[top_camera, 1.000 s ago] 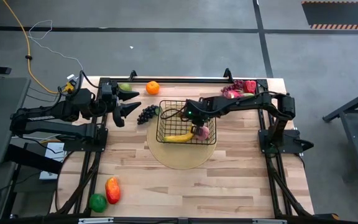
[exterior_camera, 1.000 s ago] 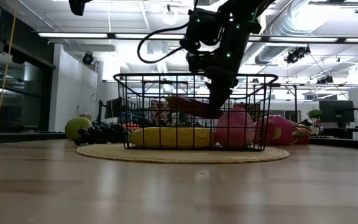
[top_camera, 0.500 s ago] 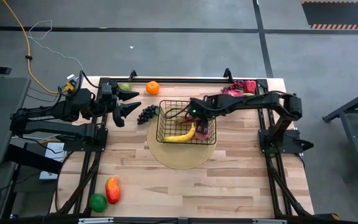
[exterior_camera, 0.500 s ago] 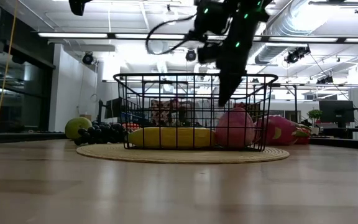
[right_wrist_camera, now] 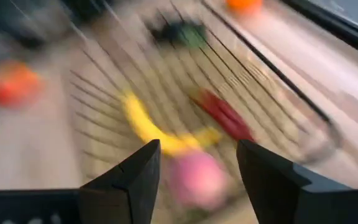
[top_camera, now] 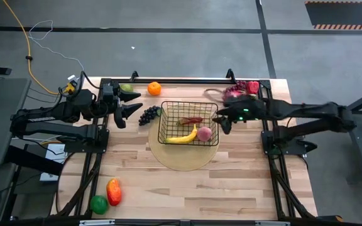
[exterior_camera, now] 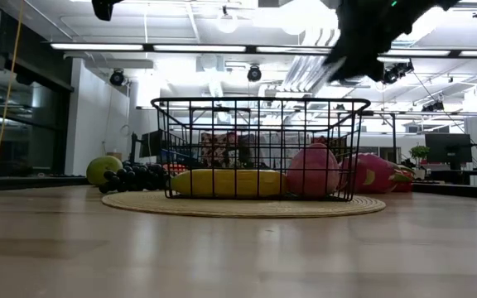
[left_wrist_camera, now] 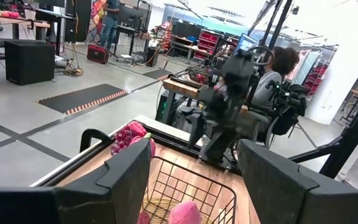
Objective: Build produce basket
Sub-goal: Put the red mango into the wire basket
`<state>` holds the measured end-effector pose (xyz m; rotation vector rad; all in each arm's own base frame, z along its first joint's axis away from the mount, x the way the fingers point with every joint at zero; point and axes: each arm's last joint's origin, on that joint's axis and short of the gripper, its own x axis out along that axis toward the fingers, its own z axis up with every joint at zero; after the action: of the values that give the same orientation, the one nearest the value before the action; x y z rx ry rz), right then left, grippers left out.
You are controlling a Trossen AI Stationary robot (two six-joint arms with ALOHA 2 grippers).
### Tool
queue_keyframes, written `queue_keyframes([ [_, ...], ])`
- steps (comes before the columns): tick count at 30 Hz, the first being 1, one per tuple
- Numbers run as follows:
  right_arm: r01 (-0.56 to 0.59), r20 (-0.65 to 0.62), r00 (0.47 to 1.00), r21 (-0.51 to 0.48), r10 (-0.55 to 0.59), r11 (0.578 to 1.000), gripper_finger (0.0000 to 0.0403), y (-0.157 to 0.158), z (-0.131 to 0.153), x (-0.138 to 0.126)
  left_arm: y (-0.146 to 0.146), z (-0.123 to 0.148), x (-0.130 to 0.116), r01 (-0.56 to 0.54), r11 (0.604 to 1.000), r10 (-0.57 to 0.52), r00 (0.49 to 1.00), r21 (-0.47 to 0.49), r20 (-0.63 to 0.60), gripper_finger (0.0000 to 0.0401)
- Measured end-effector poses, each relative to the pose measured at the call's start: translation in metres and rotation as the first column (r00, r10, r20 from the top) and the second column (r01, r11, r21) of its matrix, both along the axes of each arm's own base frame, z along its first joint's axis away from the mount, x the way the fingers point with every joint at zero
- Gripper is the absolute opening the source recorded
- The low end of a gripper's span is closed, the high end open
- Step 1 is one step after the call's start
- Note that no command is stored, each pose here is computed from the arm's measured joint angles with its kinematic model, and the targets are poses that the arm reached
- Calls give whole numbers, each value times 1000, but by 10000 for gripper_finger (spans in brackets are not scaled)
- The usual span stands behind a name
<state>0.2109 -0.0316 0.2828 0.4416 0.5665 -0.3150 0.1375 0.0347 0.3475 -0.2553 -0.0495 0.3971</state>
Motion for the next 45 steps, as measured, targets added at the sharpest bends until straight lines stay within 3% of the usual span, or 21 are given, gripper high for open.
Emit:
queue_keyframes([
  [2,15,178,984,34,-21,999,202,4,3,-9,0,0,0,0,1000,0,1000,8,-3,231],
  [5,11,413,910,53,-32,999,202,7,9,-17,0,0,0,0,1000,0,1000,21,-9,231],
  [8,3,531,847,39,-23,999,202,8,14,-23,0,0,0,-1,1000,1,1000,24,-10,231],
  [24,9,539,842,37,-27,999,202,8,14,-24,1,-1,2,-4,1000,5,1000,22,-20,231],
  [30,9,539,842,37,-28,999,202,8,14,-24,4,-5,8,-73,997,72,997,-29,-33,238],
  [41,10,538,842,37,-28,999,202,8,14,-24,4,-11,11,-65,989,60,997,-134,-42,334],
  [45,9,538,842,37,-28,999,202,8,14,-24,3,-5,10,-33,992,29,999,-122,-40,367],
])
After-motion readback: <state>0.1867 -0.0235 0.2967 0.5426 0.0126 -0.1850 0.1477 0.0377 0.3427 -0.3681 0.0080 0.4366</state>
